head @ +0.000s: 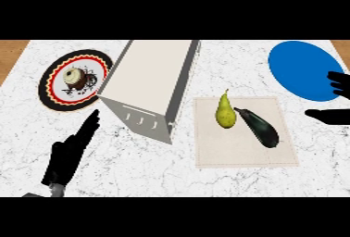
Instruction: Pick the eggplant from the placemat and place it in the tiered shelf
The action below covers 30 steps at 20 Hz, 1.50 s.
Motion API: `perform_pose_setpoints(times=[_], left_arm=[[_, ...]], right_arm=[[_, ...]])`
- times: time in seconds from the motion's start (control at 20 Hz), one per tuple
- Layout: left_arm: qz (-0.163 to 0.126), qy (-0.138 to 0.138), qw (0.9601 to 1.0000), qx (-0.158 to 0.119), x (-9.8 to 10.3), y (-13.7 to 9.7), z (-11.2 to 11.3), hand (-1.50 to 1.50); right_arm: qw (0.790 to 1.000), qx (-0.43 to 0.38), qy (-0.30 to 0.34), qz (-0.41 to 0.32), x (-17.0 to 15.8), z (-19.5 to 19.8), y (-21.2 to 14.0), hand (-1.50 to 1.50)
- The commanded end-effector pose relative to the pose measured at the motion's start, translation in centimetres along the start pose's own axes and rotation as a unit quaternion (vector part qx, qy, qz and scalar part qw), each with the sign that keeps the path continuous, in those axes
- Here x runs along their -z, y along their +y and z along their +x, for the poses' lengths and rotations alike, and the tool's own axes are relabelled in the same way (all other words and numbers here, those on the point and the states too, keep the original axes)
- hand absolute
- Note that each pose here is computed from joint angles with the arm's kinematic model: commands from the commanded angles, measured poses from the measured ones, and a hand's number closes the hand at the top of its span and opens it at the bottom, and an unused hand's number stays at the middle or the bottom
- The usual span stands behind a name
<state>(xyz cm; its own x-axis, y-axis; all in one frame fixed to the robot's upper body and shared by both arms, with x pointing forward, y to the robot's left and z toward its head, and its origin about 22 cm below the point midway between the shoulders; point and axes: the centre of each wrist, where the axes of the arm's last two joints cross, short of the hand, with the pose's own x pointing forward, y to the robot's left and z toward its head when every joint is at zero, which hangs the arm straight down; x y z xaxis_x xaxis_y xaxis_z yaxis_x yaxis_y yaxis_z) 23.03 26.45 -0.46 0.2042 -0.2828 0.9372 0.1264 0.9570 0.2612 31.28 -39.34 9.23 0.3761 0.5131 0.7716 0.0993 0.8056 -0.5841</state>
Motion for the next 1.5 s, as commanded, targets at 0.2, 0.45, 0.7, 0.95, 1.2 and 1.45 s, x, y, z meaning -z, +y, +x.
perform_pose_setpoints(times=[0.2, 0.45, 0.7, 0.95, 1.2, 1.45], left_arm=[[-0.015, 0.003, 0.9998, -0.015, 0.9, -1.4, -2.1, 0.0], [-0.012, 0.01, 0.9999, -0.003, 1.3, 0.3, -2.1, 0.0], [-0.027, -0.001, 0.9996, -0.006, 1.9, -1.4, -1.4, 0.0], [-0.029, 0.003, 0.9995, 0.008, 1.3, -0.7, -1.8, 0.0], [-0.014, 0.01, 0.9998, 0.004, 2.6, -1.1, -2.8, 0.0], [-0.015, 0.005, 0.9998, -0.014, 2.2, 0.8, -2.2, 0.0]], right_arm=[[0.99, 0.023, -0.048, 0.133, 1.0, 2.3, 1.8, -1.5], [0.974, -0.069, 0.006, 0.215, 0.8, 9.7, 2.7, -1.5], [0.929, -0.319, 0.041, 0.186, -0.4, 12.8, 5.0, -1.5], [0.879, -0.449, 0.08, 0.139, -0.9, 16.2, 8.5, -1.5], [0.87, -0.454, 0.089, 0.172, -0.1, 17.0, 12.5, -1.5], [0.859, -0.448, 0.131, 0.211, 0.1, 16.3, 18.5, -1.5]])
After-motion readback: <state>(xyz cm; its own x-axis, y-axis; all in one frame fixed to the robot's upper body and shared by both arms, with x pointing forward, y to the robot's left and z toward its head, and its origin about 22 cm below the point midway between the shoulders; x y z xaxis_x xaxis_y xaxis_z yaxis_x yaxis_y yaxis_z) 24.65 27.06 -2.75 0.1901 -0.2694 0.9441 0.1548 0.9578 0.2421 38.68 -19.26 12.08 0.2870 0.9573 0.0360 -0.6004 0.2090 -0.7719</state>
